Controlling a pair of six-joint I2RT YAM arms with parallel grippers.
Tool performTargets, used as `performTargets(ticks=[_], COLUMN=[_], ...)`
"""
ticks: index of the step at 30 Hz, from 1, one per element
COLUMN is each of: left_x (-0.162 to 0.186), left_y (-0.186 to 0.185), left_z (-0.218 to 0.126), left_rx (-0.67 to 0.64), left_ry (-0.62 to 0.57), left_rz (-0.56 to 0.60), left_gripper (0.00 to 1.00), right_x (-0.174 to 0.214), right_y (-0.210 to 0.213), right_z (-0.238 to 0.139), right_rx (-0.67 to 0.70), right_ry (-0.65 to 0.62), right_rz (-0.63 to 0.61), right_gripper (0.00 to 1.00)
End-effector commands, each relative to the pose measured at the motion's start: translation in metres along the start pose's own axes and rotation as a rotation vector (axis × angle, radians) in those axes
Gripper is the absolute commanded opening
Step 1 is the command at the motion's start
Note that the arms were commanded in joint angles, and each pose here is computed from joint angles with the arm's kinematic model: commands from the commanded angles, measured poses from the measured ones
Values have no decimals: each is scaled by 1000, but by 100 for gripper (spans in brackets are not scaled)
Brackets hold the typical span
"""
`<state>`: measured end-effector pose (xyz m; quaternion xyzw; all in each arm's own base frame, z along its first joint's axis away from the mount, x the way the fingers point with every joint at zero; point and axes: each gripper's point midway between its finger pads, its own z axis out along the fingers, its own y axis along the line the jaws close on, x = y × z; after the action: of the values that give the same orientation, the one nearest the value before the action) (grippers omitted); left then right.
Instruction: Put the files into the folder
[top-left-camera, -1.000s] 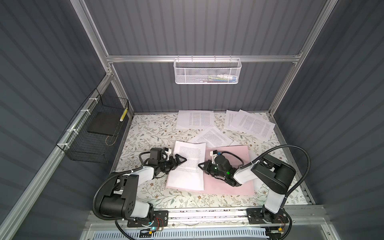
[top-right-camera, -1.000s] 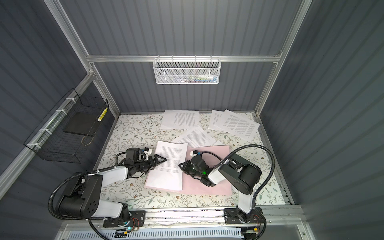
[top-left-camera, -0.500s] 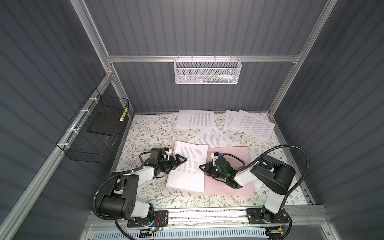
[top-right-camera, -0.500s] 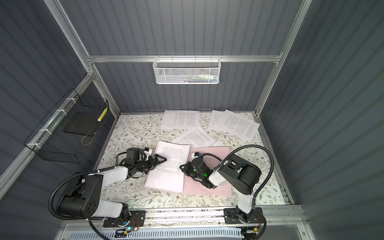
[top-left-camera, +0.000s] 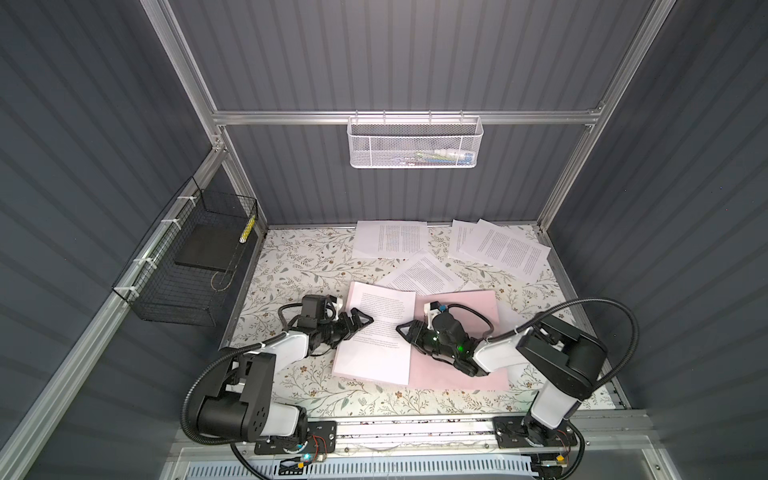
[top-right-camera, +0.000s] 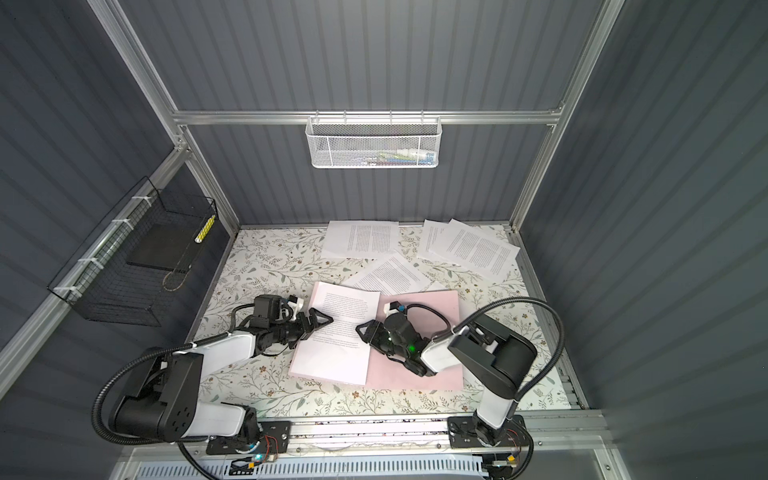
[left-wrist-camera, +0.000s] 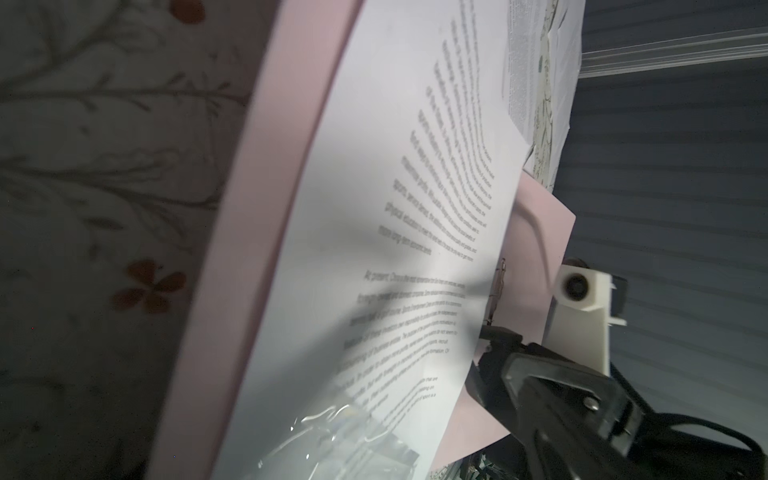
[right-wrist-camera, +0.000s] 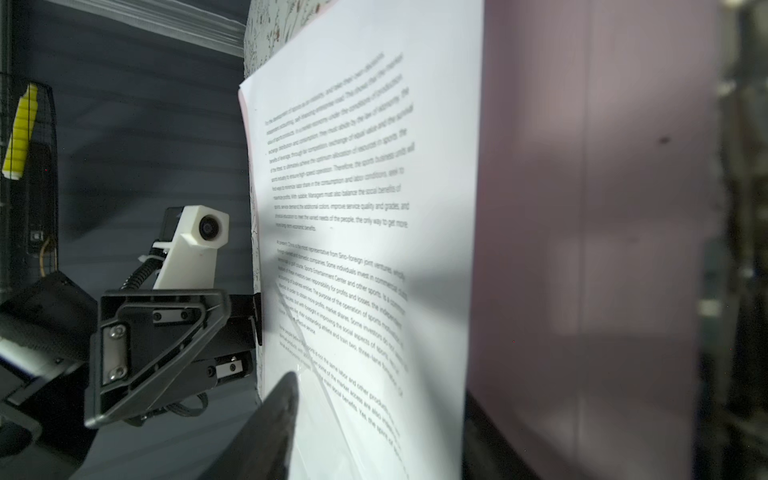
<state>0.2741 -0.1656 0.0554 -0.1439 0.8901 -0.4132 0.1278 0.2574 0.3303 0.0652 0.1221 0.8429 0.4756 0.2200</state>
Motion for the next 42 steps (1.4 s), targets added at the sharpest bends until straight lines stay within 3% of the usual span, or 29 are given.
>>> performTargets(ticks=[1,5,10,15,20,22,26,33,42], left_x=[-3,-23,-42,-33,11,27,47,60,42], left_y=[23,28,0,-66,-125,-143,-159,-171,-185], left_z=[-15,-52,-101,-111,-71,-52,-19,28,71], left_rx=[-199,-386,-450,-233,-80,4,33,68,7], left_ry=[-24,-136,-263,-222,-28,46,124,262,340], left_rz=[-34,-25,61,215,412,447,519,434,361], left_gripper=[100,100,100,100,100,100,100,100,100], right_x=[-11,-33,-69,-104,-111,-108,-102,-115,-125], right_y=[-9,-6,-16,-44,-73,-77,-77,-61,-22], right_z=[-18,-51,-104,-187,-229,-225,-201,-164,-106], right_rx=[121,243,322,504,591,584,497,425,372], right_ry=[-35,-71,-83,-225,-249,-213,-158,-71,-39], right_rz=[-68,-171,-206,-215,-149,-126,-85,-38,-70], right_gripper=[74,96,99,99,99,99,99,94,92])
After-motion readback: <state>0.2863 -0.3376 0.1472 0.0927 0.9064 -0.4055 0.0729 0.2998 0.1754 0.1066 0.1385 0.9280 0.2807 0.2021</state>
